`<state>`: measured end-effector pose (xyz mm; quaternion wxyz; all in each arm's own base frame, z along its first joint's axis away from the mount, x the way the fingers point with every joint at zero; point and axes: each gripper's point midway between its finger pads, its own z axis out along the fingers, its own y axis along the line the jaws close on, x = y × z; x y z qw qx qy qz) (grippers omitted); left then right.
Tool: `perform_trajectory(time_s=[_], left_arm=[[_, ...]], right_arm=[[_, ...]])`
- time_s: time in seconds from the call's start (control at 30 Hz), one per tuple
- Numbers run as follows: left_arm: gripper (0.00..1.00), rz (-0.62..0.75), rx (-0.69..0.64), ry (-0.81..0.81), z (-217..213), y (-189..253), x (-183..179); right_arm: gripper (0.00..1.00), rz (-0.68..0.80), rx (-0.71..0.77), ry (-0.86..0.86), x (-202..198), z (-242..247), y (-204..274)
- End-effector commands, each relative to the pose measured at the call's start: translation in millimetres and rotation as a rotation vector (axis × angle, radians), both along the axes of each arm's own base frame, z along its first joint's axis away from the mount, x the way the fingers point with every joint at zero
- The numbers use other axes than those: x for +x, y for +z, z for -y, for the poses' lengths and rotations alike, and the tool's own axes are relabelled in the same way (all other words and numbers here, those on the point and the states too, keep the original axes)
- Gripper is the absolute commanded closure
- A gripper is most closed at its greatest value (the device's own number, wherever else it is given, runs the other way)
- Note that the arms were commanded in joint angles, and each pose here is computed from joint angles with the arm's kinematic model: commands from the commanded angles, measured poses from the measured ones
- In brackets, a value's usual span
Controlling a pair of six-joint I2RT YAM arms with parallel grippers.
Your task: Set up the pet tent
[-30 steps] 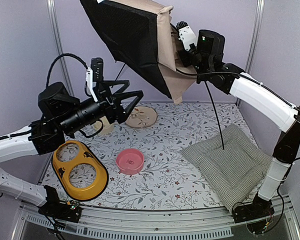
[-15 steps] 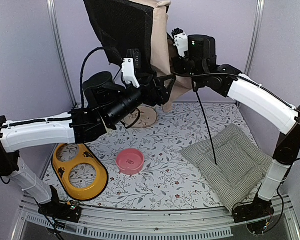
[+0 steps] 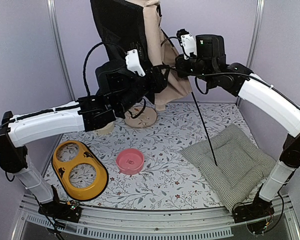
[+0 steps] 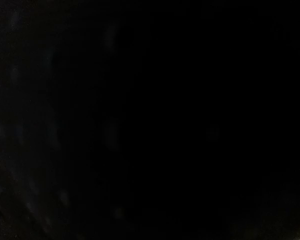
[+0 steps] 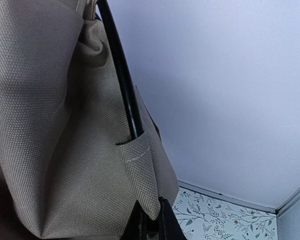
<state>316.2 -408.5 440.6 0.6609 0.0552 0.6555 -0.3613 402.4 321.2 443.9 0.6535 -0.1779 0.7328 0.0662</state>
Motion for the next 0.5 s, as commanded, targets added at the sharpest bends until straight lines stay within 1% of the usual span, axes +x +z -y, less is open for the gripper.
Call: perform_trajectory(time_s=[0.0,0.1,0.13,0.23,0.27,0.33,0.47], left_arm=[[0.62,-0.055,0.007,0.016,-9,-13,28],[0.81,-0.037,-0.007,-0.084,-1,-8,25],[0.85,-0.020,-0.015,-0.137,4,-5,21],[0.93,0.053,-0.048,-0.320,22,18,-1],[0.94,0.078,-0.049,-0.412,33,24,-12],[0.98,0.096,-0.062,-0.517,46,32,-26],[1.00,0.119,-0.128,-0.715,60,47,-53]], right_arm=[[1.00,0.066,0.219,0.159,-34,4,65],[1.00,0.029,0.303,0.224,-37,11,74],[1.00,0.025,0.323,0.248,-39,14,78],[1.00,0.046,0.400,0.299,-50,27,99],[1.00,0.075,0.419,0.312,-57,33,109],[1.00,0.141,0.452,0.337,-72,44,128],[1.00,0.227,0.500,0.367,-101,66,158]])
